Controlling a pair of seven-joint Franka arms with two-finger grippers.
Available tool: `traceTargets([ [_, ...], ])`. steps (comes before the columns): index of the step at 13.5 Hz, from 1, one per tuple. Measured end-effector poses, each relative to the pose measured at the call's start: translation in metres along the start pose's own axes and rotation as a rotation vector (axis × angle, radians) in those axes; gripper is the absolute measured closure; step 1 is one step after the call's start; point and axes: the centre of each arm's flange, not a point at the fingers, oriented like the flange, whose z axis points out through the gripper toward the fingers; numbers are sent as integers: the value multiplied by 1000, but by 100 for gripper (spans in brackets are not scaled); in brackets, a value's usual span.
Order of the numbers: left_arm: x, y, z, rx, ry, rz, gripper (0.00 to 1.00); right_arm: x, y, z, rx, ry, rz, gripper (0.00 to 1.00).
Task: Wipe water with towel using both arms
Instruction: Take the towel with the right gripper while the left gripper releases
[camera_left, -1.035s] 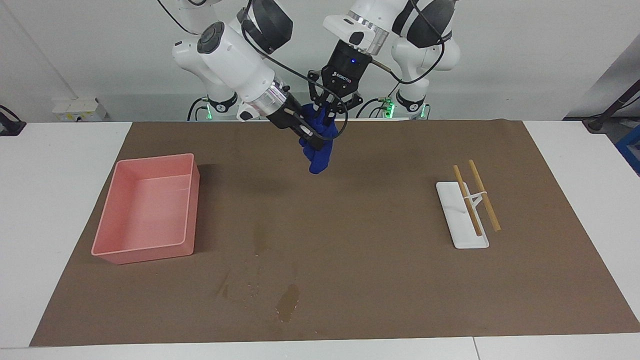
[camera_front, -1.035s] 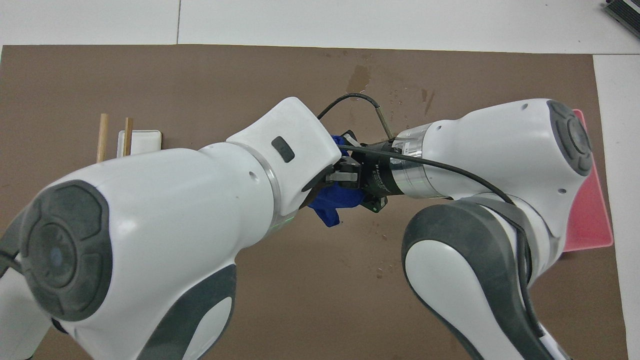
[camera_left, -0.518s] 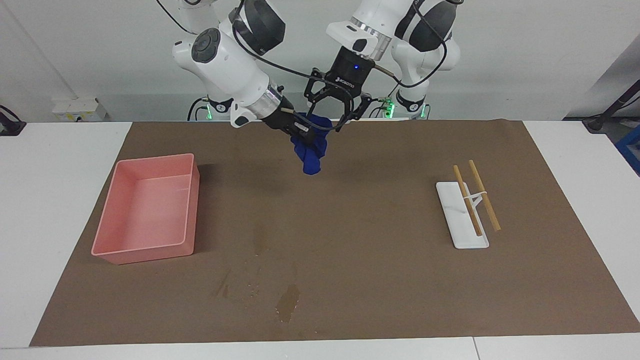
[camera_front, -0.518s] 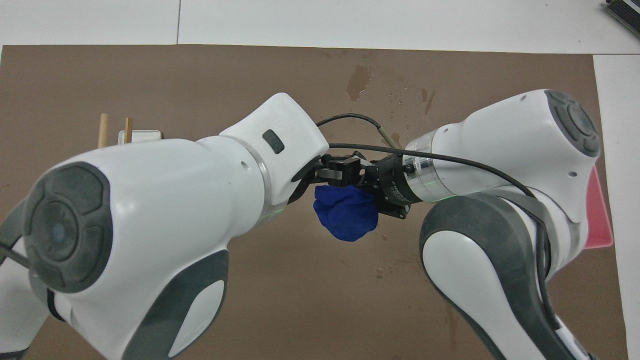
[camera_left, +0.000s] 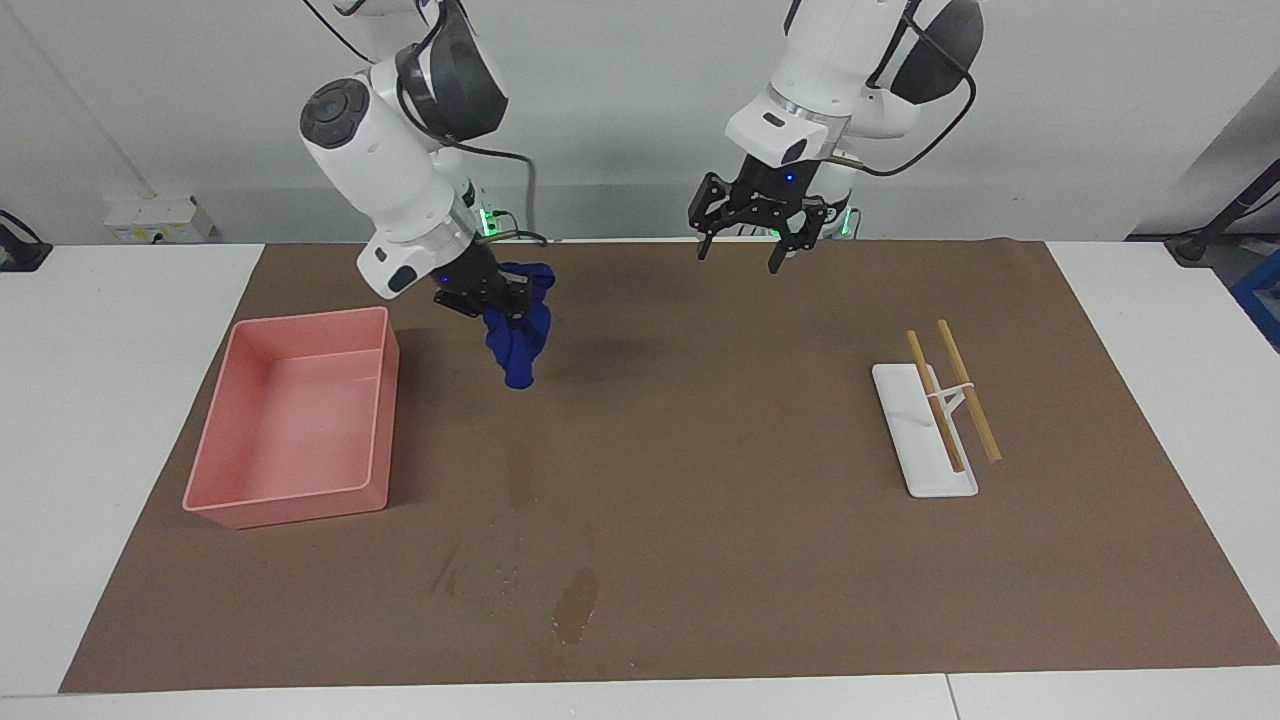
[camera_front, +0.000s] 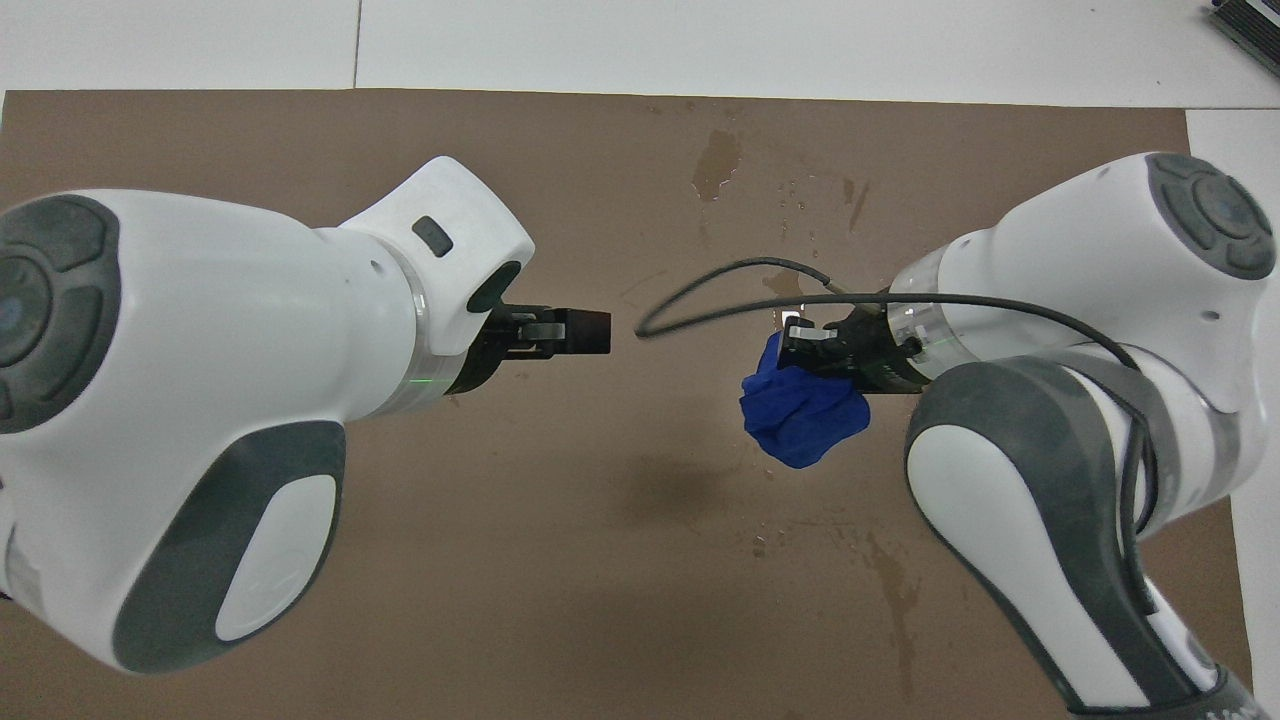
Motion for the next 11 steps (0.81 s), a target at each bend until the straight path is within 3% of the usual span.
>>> traceTargets([
  [3, -12, -32, 19, 75, -28, 9, 0, 19, -13, 52, -121, 87, -140, 89],
  [6, 11, -121, 9, 99, -19, -15, 0, 45, -10, 122, -176, 120, -252, 89],
  [8, 19, -166, 0, 107, -17, -24, 0, 58, 0, 145, -235, 147, -339, 89],
  [11, 22, -177, -10, 109, -14, -22, 0, 72, 15, 170, -230, 179, -371, 89],
])
